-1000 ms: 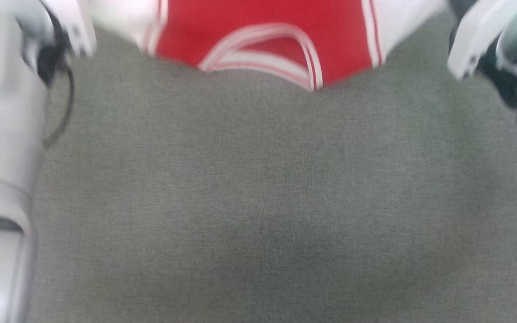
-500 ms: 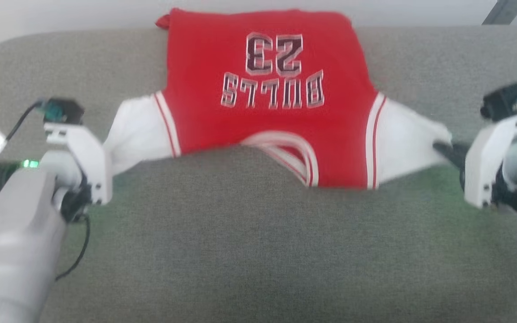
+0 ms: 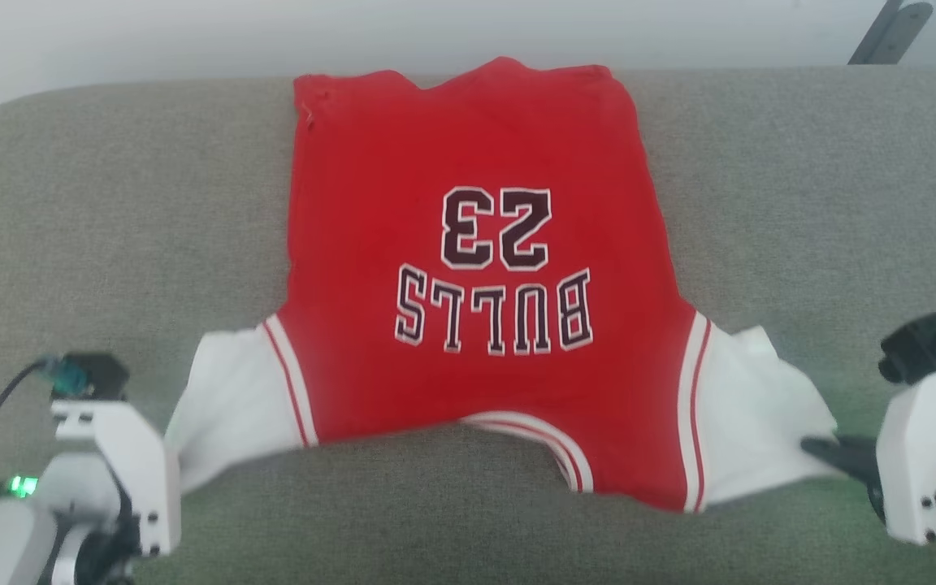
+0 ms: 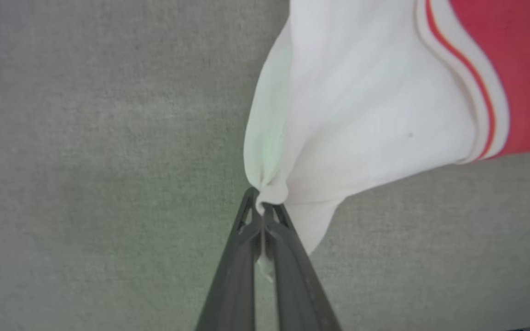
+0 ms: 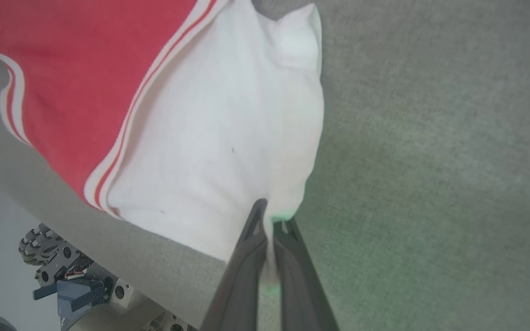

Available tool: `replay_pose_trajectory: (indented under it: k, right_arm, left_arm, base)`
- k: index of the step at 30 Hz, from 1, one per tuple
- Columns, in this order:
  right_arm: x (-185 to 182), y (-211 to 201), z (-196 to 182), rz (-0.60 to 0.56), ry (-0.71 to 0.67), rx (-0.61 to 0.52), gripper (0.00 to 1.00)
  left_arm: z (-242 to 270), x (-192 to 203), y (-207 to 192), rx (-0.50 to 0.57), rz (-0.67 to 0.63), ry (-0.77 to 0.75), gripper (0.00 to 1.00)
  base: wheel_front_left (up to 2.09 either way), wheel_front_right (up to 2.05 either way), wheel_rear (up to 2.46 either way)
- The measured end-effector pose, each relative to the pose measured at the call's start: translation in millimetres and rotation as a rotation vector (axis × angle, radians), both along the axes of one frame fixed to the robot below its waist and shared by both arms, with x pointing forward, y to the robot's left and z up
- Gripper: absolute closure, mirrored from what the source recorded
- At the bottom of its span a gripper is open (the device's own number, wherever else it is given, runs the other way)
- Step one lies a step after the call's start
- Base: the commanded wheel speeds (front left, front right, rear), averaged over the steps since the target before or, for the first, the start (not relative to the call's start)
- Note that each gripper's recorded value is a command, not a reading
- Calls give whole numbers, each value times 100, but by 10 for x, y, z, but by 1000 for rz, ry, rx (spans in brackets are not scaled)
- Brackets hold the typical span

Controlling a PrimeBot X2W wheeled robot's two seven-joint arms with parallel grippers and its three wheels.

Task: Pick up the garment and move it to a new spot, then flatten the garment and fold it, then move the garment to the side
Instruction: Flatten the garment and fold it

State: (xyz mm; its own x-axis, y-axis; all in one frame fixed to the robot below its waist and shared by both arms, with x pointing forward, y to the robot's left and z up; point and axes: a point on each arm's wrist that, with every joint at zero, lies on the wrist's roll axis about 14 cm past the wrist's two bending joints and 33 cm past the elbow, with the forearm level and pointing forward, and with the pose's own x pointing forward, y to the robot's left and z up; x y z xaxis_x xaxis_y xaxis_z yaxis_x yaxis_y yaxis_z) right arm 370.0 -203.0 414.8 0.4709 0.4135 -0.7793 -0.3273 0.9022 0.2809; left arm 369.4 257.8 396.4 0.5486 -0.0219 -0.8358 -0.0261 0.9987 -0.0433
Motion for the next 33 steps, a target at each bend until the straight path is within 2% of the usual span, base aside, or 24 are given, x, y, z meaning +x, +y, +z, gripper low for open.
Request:
replay_pose_trajectory:
  k: [4, 11, 12, 13, 14, 18, 22, 28, 33]
  right_arm:
    - [-221, -2, -66, -10, 63, 20, 100]
    - [-403, 41, -175, -34, 86, 8, 100]
    - [-394, 42, -187, -41, 79, 1, 60]
    - [-388, 45, -207, -51, 77, -4, 53]
    - [-401, 53, -237, -50, 83, -14, 0]
    - [-378, 80, -310, -71, 75, -31, 0]
    - [-261, 133, -219, -89, 26, -8, 0]
    - [267, 93, 254, -136, -220, 5, 0]
    - [764, 148, 585, -127, -391, -9, 0]
  left_arm:
    - [38, -318, -57, -6, 32, 73, 100]
    - [90, -481, -151, -7, 44, 77, 100]
    - [80, -486, -161, -8, 43, 77, 100]
    - [72, -482, -186, -15, 44, 73, 100]
    - [61, -476, -213, -24, 47, 68, 100]
    - [14, -458, -296, -36, 38, 58, 100]
    - [-2, -440, -336, -48, 37, 51, 100]
    - [-10, -407, -382, -64, 39, 32, 100]
    - [-16, -328, -376, -61, 44, 22, 100]
  base:
    - [0, 0, 0]
    - [0, 0, 0]
    - [0, 0, 0]
    - [0, 0, 0]
    - [0, 0, 0]
    - [0, 0, 0]
    - [0, 0, 0]
    - [0, 0, 0]
    - [0, 0, 0]
